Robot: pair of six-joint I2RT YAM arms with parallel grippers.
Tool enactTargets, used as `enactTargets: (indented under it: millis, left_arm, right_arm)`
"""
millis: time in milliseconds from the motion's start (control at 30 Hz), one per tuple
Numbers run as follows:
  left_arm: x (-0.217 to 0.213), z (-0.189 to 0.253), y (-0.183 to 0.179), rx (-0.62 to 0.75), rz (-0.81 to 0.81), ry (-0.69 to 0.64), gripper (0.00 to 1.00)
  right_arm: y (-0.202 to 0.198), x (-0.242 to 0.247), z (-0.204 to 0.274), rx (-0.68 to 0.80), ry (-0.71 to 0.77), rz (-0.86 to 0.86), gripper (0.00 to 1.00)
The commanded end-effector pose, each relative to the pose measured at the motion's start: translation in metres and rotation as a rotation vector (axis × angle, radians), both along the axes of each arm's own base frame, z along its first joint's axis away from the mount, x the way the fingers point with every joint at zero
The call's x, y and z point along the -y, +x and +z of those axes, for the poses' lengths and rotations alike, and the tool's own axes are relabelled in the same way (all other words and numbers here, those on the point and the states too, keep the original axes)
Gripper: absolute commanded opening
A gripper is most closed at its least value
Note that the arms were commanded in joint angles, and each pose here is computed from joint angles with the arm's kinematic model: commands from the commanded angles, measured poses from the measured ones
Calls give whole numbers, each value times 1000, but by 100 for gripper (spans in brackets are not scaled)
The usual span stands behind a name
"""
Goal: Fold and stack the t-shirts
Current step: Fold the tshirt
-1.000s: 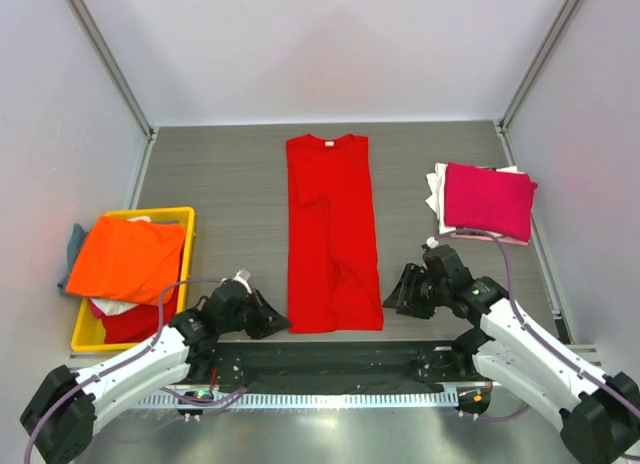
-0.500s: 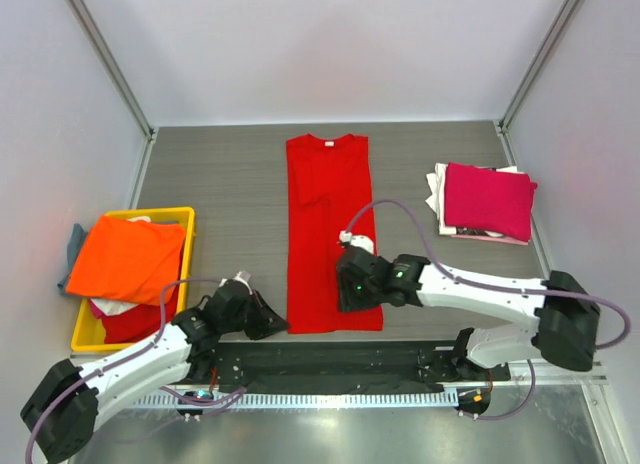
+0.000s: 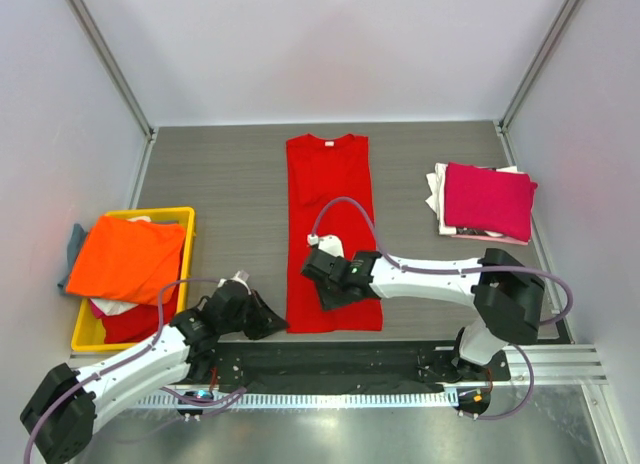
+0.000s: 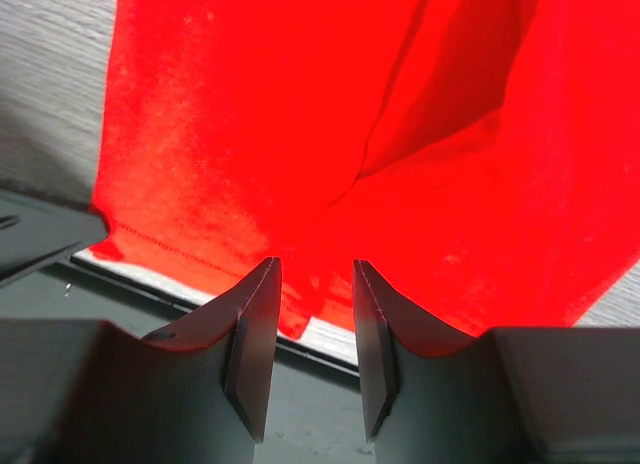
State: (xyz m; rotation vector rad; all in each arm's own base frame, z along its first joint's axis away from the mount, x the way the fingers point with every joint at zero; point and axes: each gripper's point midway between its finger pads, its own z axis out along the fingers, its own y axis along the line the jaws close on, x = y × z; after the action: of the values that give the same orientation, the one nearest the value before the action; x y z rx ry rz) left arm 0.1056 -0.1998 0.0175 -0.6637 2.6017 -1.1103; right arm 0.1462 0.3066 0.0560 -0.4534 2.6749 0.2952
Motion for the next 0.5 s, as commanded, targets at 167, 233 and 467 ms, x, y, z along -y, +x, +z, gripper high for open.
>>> enactTargets:
  millis: [167,233,467]
  left_arm:
    - [4,11,5,23,2,-12,8]
    - [4,12,6,26,5,-11,7]
    - [5,14,7,29,1,-13,7]
  right_arm:
    - [5,-15,-6,13,-17,29,38]
    - [3,-14,-12,5,-31,36,38]
    - [-1,-13,-19,-14,-44,44,22]
